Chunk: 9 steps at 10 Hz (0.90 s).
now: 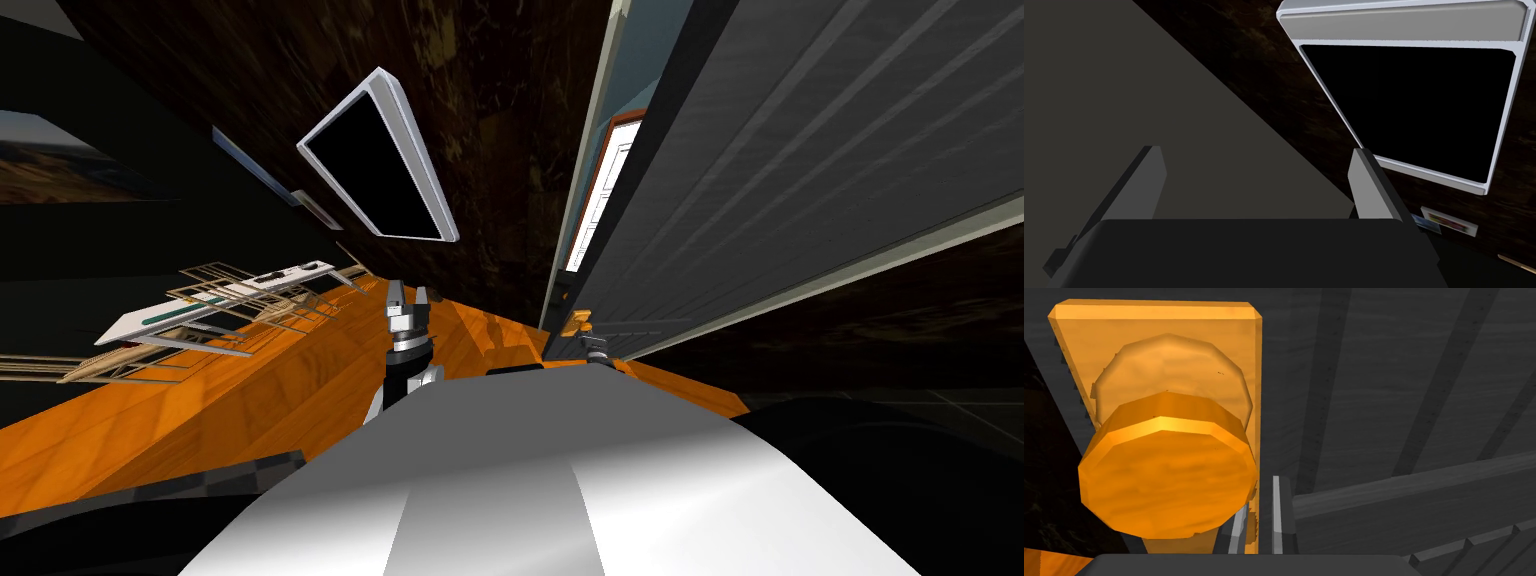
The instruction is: Pull the door open
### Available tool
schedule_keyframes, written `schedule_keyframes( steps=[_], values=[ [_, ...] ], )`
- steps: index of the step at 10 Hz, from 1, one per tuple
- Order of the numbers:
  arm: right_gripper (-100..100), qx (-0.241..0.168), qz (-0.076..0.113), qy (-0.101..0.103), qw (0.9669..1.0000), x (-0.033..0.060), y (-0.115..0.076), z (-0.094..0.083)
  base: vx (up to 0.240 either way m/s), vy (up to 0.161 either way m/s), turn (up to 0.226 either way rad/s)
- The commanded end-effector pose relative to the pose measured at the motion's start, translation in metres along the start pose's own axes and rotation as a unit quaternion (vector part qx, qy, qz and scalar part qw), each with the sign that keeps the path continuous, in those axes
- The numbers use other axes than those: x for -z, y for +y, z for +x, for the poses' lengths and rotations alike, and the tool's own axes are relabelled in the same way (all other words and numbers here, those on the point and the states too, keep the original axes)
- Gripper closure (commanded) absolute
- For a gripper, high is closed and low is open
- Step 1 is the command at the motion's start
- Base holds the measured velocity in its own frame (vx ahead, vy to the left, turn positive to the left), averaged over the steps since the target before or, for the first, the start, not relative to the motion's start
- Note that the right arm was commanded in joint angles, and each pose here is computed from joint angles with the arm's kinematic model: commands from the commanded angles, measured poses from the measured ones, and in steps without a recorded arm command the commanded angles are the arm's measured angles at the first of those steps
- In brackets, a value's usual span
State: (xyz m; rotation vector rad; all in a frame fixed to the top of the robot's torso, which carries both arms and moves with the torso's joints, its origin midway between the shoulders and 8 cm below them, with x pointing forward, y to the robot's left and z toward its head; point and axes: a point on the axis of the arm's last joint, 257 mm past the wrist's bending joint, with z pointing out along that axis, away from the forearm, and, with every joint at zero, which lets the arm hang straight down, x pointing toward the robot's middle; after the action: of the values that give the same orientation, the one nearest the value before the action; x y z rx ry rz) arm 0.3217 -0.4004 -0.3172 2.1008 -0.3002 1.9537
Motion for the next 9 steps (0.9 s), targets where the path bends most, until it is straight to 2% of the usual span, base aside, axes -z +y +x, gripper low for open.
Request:
schedule_keyframes(
  steps=[1, 5, 9],
  values=[
    [-100, -0.007, 0.004, 0.004, 1.0000, 0.0019, 0.001, 0.009, 0.060, 0.024, -0.052],
    [-100, -0.009, 0.005, 0.002, 0.9999, 0.0037, 0.003, 0.010, 0.025, 0.012, -0.004],
    [-100, -0.015, 0.007, -0.006, 0.9998, 0.0108, 0.013, 0.015, 0.034, 0.015, -0.010]
  ],
)
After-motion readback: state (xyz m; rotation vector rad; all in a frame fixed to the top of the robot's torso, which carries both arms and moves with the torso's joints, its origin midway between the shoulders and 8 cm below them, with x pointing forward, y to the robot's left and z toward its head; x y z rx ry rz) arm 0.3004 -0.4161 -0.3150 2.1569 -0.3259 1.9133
